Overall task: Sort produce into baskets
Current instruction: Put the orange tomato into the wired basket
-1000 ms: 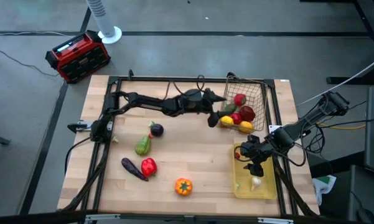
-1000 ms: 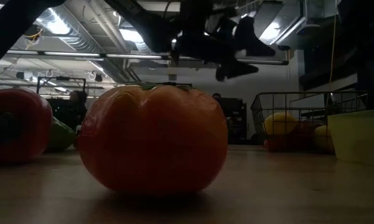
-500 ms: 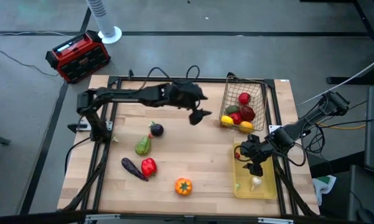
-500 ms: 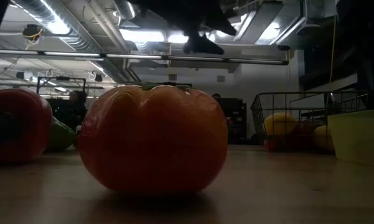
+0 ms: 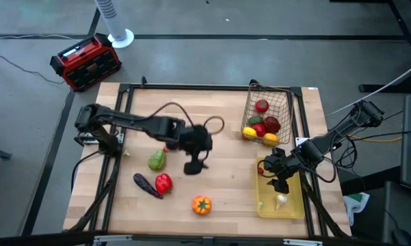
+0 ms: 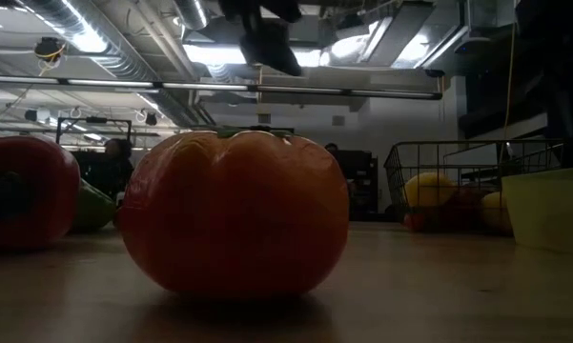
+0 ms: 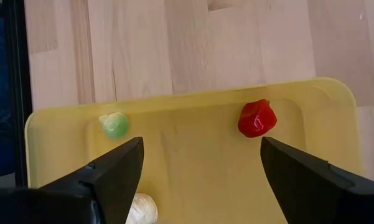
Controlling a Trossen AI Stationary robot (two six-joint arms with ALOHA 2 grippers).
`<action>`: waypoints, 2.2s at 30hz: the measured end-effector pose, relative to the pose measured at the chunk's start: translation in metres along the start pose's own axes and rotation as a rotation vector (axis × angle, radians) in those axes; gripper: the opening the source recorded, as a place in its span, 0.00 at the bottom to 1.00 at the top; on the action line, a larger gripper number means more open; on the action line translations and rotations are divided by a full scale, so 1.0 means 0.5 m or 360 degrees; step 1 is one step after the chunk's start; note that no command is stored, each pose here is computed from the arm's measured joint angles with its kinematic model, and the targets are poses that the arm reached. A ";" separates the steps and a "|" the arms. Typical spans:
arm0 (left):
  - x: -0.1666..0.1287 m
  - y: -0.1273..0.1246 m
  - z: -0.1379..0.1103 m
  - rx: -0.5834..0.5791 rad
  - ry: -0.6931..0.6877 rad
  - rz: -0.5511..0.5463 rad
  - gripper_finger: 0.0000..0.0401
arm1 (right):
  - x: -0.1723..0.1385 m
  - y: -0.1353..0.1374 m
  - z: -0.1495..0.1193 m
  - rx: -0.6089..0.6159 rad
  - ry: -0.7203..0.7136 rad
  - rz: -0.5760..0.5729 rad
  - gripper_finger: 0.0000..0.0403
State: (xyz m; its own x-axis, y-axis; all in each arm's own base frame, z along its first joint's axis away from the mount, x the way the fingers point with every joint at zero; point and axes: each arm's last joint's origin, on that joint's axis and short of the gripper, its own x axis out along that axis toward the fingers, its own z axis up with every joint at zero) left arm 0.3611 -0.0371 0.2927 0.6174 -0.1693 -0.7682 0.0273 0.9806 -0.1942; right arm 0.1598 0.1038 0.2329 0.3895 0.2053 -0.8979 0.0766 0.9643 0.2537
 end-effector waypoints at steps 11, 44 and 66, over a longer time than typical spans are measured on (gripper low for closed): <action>0.007 -0.111 -0.027 -0.0098 0.0052 -0.0143 0.92 | 0.000 0.000 0.000 0.0001 -0.0001 0.0000 0.80; 0.036 -0.178 -0.055 -0.0073 0.0150 -0.0245 0.99 | 0.000 0.000 0.000 0.0000 0.0000 0.0000 0.80; 0.165 -0.260 -0.131 0.0019 0.0385 -0.0220 0.99 | 0.000 0.000 0.001 0.0001 -0.0016 -0.0012 0.80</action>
State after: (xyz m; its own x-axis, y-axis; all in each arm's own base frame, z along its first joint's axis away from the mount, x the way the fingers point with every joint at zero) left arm 0.3568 -0.1849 0.2145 0.4013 -0.3191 -0.8586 0.1084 0.9473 -0.3014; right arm 0.1603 0.1037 0.2330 0.3980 0.1966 -0.8961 0.0799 0.9656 0.2473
